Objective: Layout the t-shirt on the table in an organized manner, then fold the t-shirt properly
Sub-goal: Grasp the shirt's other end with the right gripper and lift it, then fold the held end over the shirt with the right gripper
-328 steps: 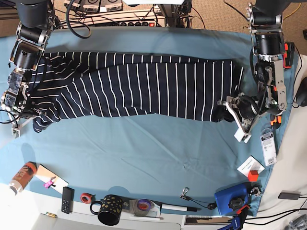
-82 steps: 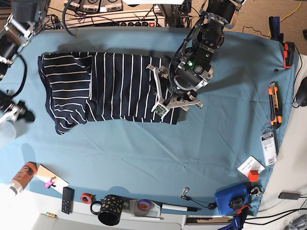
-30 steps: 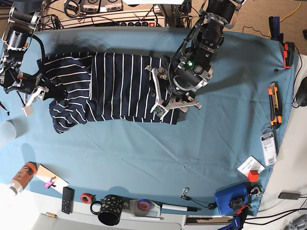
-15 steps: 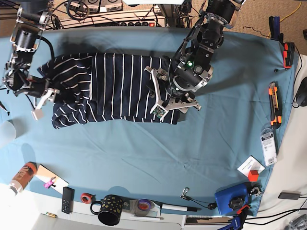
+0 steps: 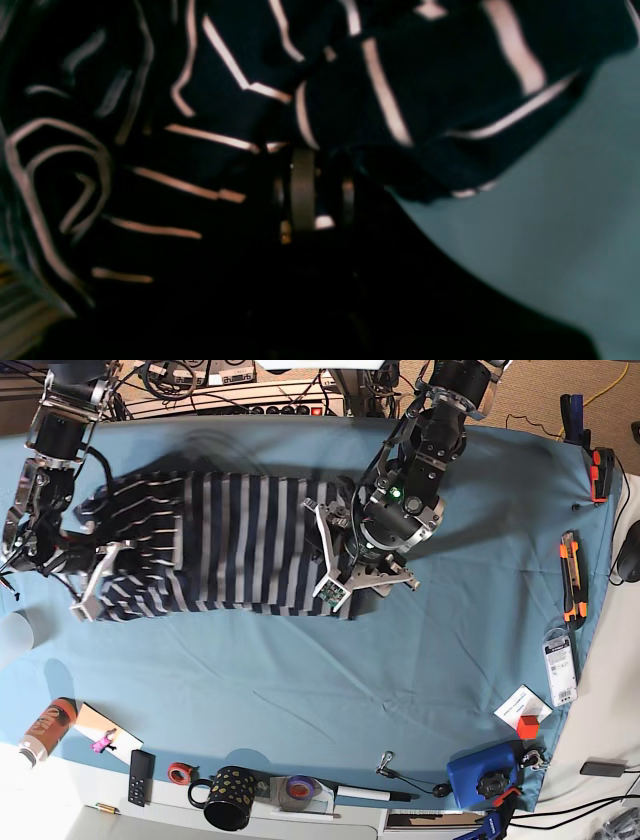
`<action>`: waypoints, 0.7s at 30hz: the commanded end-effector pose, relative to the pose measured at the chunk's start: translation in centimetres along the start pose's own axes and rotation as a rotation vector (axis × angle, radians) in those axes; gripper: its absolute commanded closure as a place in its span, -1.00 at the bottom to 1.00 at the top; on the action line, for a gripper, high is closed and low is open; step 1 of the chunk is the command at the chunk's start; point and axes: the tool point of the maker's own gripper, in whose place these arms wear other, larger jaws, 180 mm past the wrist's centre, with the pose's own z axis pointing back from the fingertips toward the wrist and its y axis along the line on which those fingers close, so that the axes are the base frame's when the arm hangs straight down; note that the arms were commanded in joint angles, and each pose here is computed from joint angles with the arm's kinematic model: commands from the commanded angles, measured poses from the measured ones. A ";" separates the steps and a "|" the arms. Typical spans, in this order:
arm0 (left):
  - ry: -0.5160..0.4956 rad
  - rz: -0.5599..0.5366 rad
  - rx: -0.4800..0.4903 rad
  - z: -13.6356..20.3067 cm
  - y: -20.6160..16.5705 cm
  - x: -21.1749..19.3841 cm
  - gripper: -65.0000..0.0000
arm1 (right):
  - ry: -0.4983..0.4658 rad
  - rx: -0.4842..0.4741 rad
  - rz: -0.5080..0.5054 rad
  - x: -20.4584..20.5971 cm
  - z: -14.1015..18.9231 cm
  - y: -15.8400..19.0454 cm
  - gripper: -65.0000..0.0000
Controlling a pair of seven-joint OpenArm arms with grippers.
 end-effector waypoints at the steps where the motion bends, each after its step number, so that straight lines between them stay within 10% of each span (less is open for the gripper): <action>1: -0.046 0.012 -0.019 0.4 -0.3 1.5 -0.13 | -0.033 -0.082 0.025 1.3 1.9 -2.2 1.00; 6: -0.112 0.052 -0.096 1.8 -1.6 3.4 -0.12 | -0.021 -0.250 0.029 1.1 3.5 -5.9 1.00; 21: -0.111 0.078 0.012 4.5 0.3 2.0 -0.12 | -0.201 -0.312 0.018 4.9 8.5 -5.9 1.00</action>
